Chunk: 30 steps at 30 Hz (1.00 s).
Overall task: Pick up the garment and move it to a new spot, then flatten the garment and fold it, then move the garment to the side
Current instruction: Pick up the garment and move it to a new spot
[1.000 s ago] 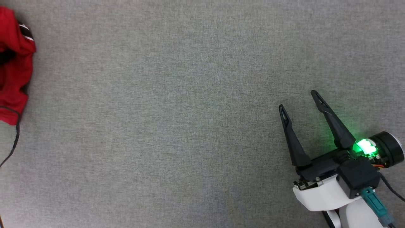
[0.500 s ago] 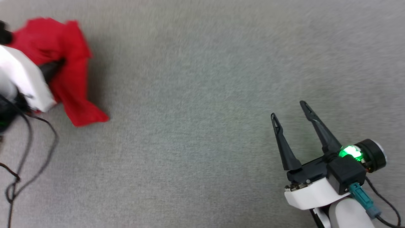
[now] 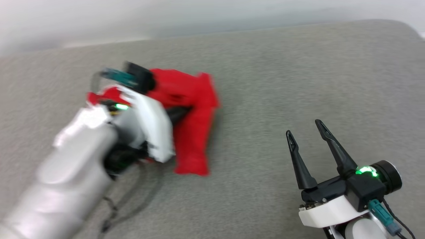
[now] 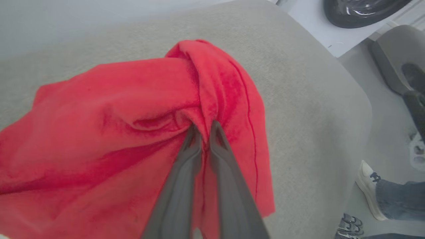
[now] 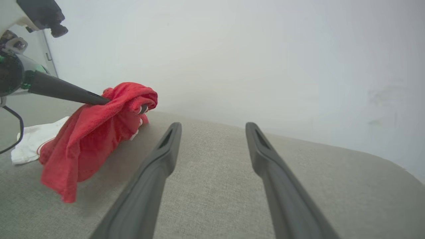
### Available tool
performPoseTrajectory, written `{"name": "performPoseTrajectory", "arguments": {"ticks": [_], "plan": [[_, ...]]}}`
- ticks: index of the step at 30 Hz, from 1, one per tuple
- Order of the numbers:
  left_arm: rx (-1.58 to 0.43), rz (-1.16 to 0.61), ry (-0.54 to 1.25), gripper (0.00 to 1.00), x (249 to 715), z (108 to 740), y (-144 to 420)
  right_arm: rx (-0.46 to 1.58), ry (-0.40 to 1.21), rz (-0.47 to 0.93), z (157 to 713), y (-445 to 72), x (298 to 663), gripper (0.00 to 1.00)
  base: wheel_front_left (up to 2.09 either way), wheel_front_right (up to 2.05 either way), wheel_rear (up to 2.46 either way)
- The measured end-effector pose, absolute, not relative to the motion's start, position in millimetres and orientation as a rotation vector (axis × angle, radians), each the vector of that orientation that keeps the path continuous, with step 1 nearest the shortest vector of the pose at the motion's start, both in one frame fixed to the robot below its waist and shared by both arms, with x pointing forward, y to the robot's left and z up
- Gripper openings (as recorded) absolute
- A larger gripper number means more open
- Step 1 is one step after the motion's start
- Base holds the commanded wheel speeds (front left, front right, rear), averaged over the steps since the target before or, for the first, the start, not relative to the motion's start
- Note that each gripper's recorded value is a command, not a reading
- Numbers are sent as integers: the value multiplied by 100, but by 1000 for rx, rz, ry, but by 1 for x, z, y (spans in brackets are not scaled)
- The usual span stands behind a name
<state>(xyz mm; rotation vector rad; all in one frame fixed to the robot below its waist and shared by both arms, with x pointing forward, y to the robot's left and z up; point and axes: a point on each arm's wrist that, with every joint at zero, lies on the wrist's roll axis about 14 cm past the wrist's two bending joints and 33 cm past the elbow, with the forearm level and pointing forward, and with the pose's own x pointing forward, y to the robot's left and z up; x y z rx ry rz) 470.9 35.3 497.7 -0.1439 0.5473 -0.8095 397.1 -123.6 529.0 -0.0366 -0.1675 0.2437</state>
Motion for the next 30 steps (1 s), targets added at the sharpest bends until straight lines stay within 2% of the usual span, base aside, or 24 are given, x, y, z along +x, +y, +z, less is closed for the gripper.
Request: {"name": "performPoseTrajectory", "arguments": {"ticks": [7, 12, 13, 14, 18, 22, 30], "plan": [[-163, -1017, 547, 0, 437, 486, -70, -32, -183, 145, 539, -155, 383, 100, 0, 0, 0], [-183, -1125, 570, 0, 410, 475, -123, -39, -176, 82, 539, -175, 375, 100, 0, 0, 0], [-173, -1135, 568, 10, 407, 472, -129, -40, -175, 73, 539, -178, 374, 100, 0, 0, 0], [-163, -1144, 566, 100, 404, 469, -133, -41, -173, 67, 539, -180, 373, 100, 0, 0, 0], [-161, -1115, 537, 100, 405, 464, -130, -42, -184, 56, 543, -183, 369, 100, 0, 0, 0], [-151, -1044, 413, 100, 422, 479, -110, -40, -199, 58, 547, -183, 366, 100, 0, 0, 0], [-108, -781, 116, 100, 459, 524, -19, -35, -234, 84, 557, -174, 358, 100, 0, 0, 0]]}}
